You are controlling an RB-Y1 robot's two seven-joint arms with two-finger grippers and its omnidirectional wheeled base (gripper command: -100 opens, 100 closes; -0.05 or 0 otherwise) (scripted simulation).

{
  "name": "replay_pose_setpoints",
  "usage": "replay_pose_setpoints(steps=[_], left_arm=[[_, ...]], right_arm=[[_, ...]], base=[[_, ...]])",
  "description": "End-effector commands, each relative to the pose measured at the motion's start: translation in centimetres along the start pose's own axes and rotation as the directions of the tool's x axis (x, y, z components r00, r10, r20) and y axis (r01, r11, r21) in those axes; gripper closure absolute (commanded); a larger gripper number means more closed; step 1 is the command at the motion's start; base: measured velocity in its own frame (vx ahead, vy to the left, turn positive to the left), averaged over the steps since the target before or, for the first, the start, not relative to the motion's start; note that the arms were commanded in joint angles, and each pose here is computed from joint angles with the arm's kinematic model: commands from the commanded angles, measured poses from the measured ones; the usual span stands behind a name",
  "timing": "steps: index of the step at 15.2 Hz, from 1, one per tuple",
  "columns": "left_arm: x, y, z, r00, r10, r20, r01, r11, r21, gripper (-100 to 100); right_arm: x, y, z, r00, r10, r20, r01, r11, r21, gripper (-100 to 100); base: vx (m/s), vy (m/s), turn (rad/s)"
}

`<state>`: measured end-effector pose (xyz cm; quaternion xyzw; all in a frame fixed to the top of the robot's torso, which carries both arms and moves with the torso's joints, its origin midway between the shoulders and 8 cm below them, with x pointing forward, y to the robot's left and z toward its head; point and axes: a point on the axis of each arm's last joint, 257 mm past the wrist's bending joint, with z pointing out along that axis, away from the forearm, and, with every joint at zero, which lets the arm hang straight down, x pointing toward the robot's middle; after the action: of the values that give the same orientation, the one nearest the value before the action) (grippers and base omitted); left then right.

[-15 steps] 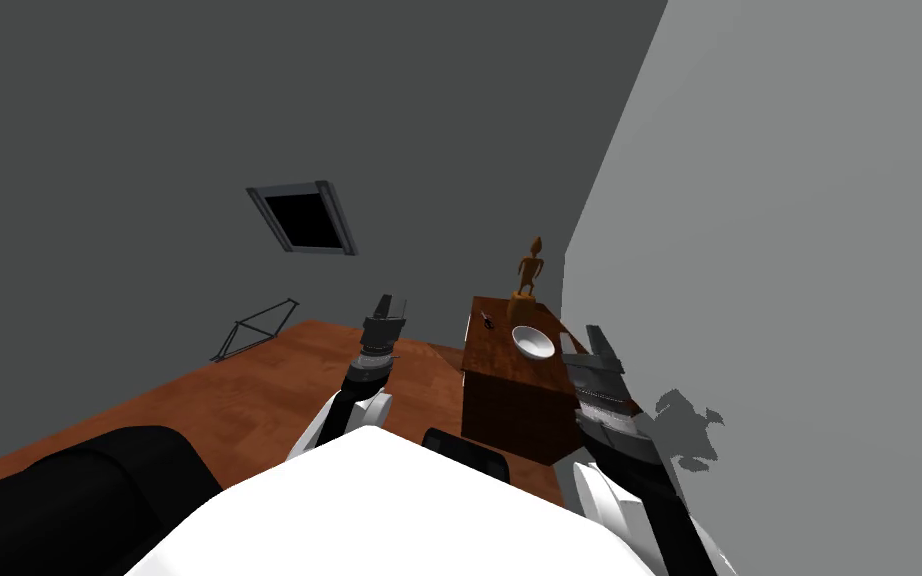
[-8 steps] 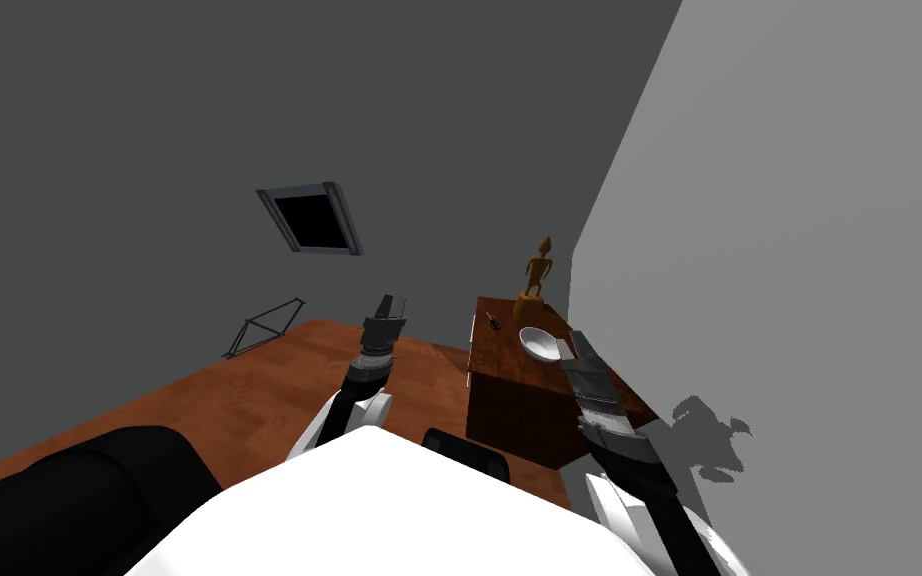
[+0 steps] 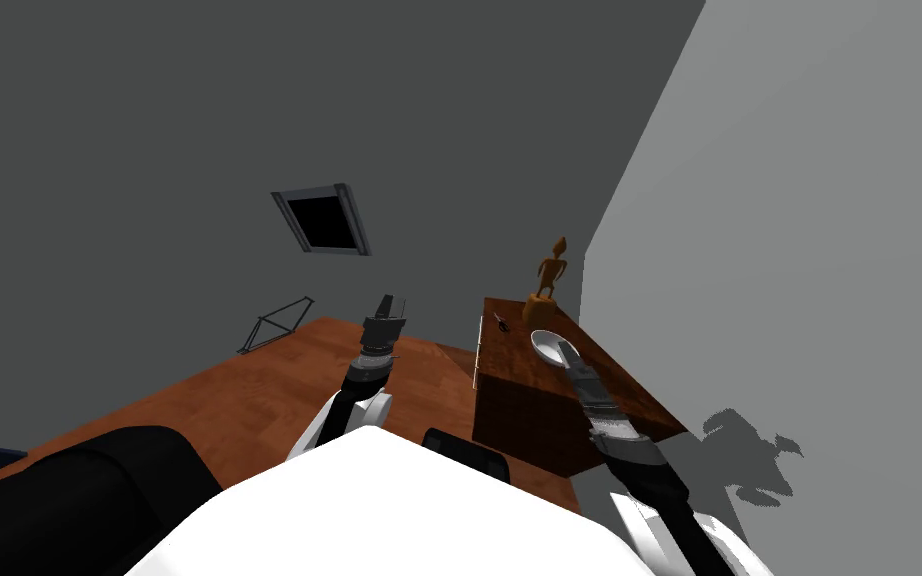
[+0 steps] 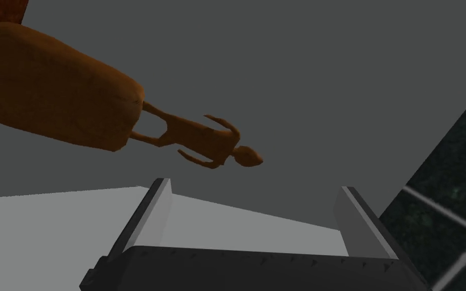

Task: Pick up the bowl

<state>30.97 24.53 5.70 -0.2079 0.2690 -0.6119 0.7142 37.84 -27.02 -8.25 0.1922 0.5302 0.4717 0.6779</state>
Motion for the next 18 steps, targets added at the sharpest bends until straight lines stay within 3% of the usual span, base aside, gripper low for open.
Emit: replay_pose_setpoints(steps=[1,4,6,9,11,12,13,14,16,17,18], left_arm=[[0.0,0.0,0.0,1.0,0.0,0.0,0.0,1.0,0.0,0],[0.0,0.0,0.0,1.0,0.0,0.0,0.0,1.0,0.0,0],[0.0,0.0,0.0,1.0,0.0,0.0,0.0,1.0,0.0,0],[0.0,0.0,0.0,1.0,0.0,0.0,0.0,1.0,0.0,0],[0.0,0.0,0.0,1.0,0.0,0.0,0.0,1.0,0.0,0],[0.0,0.0,0.0,1.0,0.0,0.0,0.0,1.0,0.0,0],[0.0,0.0,0.0,1.0,0.0,0.0,0.0,1.0,0.0,0],[0.0,0.0,0.0,1.0,0.0,0.0,0.0,1.0,0.0,0],[0.0,0.0,0.0,1.0,0.0,0.0,0.0,1.0,0.0,0],[0.0,0.0,0.0,1.0,0.0,0.0,0.0,1.0,0.0,0],[0.0,0.0,0.0,1.0,0.0,0.0,0.0,1.0,0.0,0]], right_arm=[[0.1,-0.5,-0.1,0.999,-0.032,-0.026,0.032,0.999,0.008,-100],[0.3,-3.7,-1.2,0.983,-0.149,-0.106,0.156,0.986,0.054,-100],[0.3,-3.7,-1.2,0.978,-0.165,-0.127,0.172,0.984,0.047,-100],[0.0,-6.8,-2.6,0.934,-0.283,-0.216,0.305,0.95,0.073,-100],[0.0,-7.0,-2.7,0.925,-0.297,-0.236,0.321,0.945,0.069,-100],[-0.4,-8.7,-3.4,0.895,-0.35,-0.278,0.384,0.92,0.079,-100],[-0.5,-8.7,-3.4,0.886,-0.36,-0.292,0.396,0.916,0.072,-100],[-0.9,-10.3,-4.2,0.853,-0.406,-0.329,0.453,0.888,0.078,-100],[-1.0,-10.4,-4.3,0.838,-0.42,-0.348,0.469,0.88,0.069,-100],[-1.7,-12.1,-5.2,0.795,-0.464,-0.391,0.529,0.846,0.071,-100],[-1.8,-12.1,-5.2,0.783,-0.474,-0.403,0.54,0.84,0.06,-100]], base=[[0.003,0.057,0.01],[0.003,0.08,0.059],[-0.002,0.084,0.028],[0.006,0.078,0.058],[0.006,0.079,0.035],[0.004,0.083,0.052],[0.01,0.087,0.057],[0.02,0.104,0.066],[0.013,0.093,0.039],[0.01,0.077,0.056],[0.015,0.077,0.059]])
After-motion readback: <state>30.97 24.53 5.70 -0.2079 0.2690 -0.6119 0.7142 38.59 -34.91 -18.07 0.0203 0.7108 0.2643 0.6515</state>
